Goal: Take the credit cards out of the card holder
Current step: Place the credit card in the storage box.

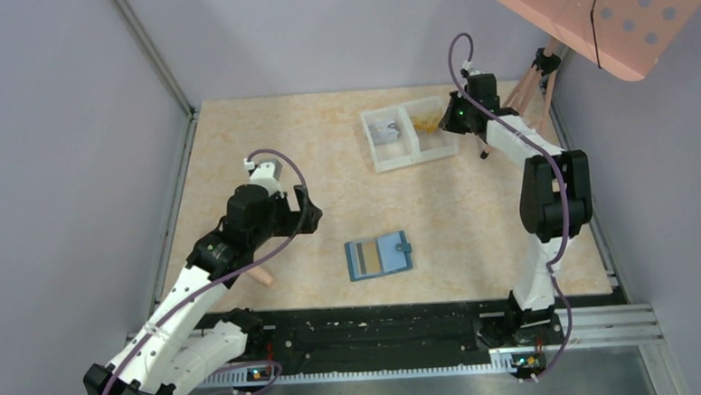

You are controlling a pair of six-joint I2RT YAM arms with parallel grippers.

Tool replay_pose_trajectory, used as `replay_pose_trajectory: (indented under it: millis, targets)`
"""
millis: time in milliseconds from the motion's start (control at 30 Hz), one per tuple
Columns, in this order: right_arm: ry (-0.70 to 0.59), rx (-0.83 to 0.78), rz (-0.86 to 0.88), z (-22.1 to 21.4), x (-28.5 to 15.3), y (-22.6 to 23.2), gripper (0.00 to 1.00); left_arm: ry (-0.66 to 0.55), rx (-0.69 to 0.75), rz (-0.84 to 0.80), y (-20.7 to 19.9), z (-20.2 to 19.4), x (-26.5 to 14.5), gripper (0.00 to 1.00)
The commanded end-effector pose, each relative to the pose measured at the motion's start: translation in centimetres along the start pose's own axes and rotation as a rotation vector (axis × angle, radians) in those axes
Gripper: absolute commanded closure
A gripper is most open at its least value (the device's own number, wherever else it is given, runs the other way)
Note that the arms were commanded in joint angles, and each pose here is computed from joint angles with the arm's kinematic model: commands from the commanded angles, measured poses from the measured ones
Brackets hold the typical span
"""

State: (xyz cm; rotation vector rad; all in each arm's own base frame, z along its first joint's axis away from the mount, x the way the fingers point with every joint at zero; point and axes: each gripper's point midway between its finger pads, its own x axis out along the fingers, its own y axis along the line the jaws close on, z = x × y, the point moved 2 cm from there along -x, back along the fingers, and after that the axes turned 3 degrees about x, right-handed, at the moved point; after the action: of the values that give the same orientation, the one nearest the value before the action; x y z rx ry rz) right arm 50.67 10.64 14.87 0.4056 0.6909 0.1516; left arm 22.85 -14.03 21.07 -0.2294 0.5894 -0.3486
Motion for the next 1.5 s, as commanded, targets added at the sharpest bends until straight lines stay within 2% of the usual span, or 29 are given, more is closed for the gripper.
replay_pose_trajectory:
  millis: [0, 267, 667, 1000, 1467]
  targets:
    - [-0.046, -0.051, 0.03, 2.0, 1.0, 0.5, 1.0, -0.064, 0.023, -0.016, -0.5, 1.9, -0.6, 0.03]
    - [-0.02, -0.049, 0.116, 2.2, 3.1, 1.1, 1.0, -0.06, 0.029, -0.011, -0.4, 1.9, -0.6, 0.03]
    - [0.022, 0.013, 0.228, 1.7, 5.4, -0.9, 1.0, -0.05, 0.031, -0.018, -0.5, 1.7, -0.2, 0.03]
    - [0.036, 0.015, 0.218, 2.0, 7.1, -2.4, 1.0, -0.03, 0.035, -0.015, -0.5, 1.4, 0.0, 0.03]
    - [0.029, 0.026, 0.178, 2.6, 7.9, -2.9, 0.88, -0.018, 0.033, -0.021, -0.6, 1.2, 0.2, 0.03]
